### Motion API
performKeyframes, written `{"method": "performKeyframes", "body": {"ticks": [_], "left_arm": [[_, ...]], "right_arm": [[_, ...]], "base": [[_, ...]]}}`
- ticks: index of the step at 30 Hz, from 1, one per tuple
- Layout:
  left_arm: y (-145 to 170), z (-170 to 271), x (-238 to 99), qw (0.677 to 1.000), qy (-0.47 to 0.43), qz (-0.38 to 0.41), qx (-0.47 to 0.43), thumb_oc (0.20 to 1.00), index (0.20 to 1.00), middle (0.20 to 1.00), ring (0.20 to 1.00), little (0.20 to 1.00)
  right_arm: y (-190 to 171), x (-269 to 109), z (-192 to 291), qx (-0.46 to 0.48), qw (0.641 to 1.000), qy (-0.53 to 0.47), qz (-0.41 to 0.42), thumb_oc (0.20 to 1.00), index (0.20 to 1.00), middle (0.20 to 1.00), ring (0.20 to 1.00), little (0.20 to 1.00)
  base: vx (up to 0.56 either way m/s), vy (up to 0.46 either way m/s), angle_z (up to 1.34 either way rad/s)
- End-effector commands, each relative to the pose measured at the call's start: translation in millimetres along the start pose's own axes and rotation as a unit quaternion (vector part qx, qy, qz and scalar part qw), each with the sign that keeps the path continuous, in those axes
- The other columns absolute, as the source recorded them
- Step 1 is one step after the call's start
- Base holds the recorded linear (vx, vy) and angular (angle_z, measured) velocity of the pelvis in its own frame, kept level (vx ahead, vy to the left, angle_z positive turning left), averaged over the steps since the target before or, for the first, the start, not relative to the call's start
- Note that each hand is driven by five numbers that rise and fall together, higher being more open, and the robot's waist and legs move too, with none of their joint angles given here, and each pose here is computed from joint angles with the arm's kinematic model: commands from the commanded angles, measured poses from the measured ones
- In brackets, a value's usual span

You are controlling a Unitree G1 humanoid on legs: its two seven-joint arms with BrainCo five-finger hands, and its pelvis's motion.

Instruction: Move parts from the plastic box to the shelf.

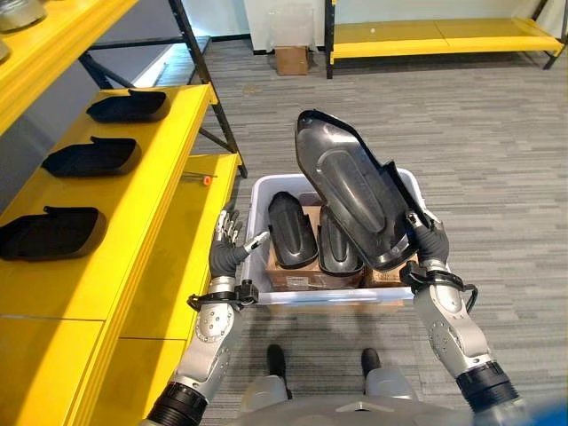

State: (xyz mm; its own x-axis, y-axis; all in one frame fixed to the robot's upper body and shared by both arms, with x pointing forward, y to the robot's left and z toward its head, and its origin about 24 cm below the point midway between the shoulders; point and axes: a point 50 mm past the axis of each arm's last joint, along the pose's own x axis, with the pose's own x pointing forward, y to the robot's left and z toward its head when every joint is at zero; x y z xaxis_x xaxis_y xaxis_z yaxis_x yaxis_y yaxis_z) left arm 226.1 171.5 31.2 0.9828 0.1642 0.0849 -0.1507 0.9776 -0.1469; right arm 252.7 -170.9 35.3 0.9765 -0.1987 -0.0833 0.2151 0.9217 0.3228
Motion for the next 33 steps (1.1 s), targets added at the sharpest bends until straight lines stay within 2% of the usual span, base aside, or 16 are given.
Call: {"method": "performKeyframes", "body": {"ticks": [1,5,11,20,26,29,30,33], "left_arm": [[0,27,15,0.997,-0.067,-0.02,0.017,1.0,1.0,1.0,1.0,1.0],[-1,35,18,0.996,-0.081,-0.033,0.022,1.0,1.0,1.0,1.0,1.0],[7,36,17,0.996,-0.08,-0.01,0.044,1.0,1.0,1.0,1.0,1.0],[13,34,13,0.996,-0.079,-0.023,0.045,1.0,1.0,1.0,1.0,1.0],[24,34,4,0.995,-0.086,0.003,0.039,1.0,1.0,1.0,1.0,1.0],[14,29,7,0.996,-0.073,-0.021,0.037,1.0,1.0,1.0,1.0,1.0],[1,26,10,0.996,-0.062,-0.052,0.036,1.0,1.0,1.0,1.0,1.0],[-10,21,11,0.995,-0.049,-0.076,0.029,1.0,1.0,1.0,1.0,1.0]], "right_arm": [[25,10,41,0.058,0.993,-0.084,0.057,0.2,0.2,0.2,0.2,0.2],[33,6,42,0.069,0.992,-0.087,0.066,0.2,0.2,0.2,0.2,0.2],[38,4,52,0.082,0.987,-0.112,0.077,0.2,0.2,0.2,0.2,0.2],[56,1,51,0.126,0.98,-0.088,0.122,0.2,0.2,0.2,0.2,0.2],[67,-3,43,0.15,0.975,-0.062,0.154,0.2,0.2,0.2,0.2,0.2],[65,-5,46,0.131,0.979,-0.084,0.133,0.2,0.2,0.2,0.2,0.2],[61,-7,53,0.091,0.982,-0.118,0.117,0.2,0.2,0.2,0.2,0.2],[58,-10,57,0.086,0.983,-0.119,0.108,0.2,0.2,0.2,0.2,0.2]], "base": [[0.0,0.11,0.28],[0.02,0.106,0.19],[0.08,0.095,0.15],[0.07,0.083,0.05],[0.02,0.106,-0.16],[0.08,0.022,-0.36],[0.1,0.013,0.57],[0.06,0.008,1.16]]}}
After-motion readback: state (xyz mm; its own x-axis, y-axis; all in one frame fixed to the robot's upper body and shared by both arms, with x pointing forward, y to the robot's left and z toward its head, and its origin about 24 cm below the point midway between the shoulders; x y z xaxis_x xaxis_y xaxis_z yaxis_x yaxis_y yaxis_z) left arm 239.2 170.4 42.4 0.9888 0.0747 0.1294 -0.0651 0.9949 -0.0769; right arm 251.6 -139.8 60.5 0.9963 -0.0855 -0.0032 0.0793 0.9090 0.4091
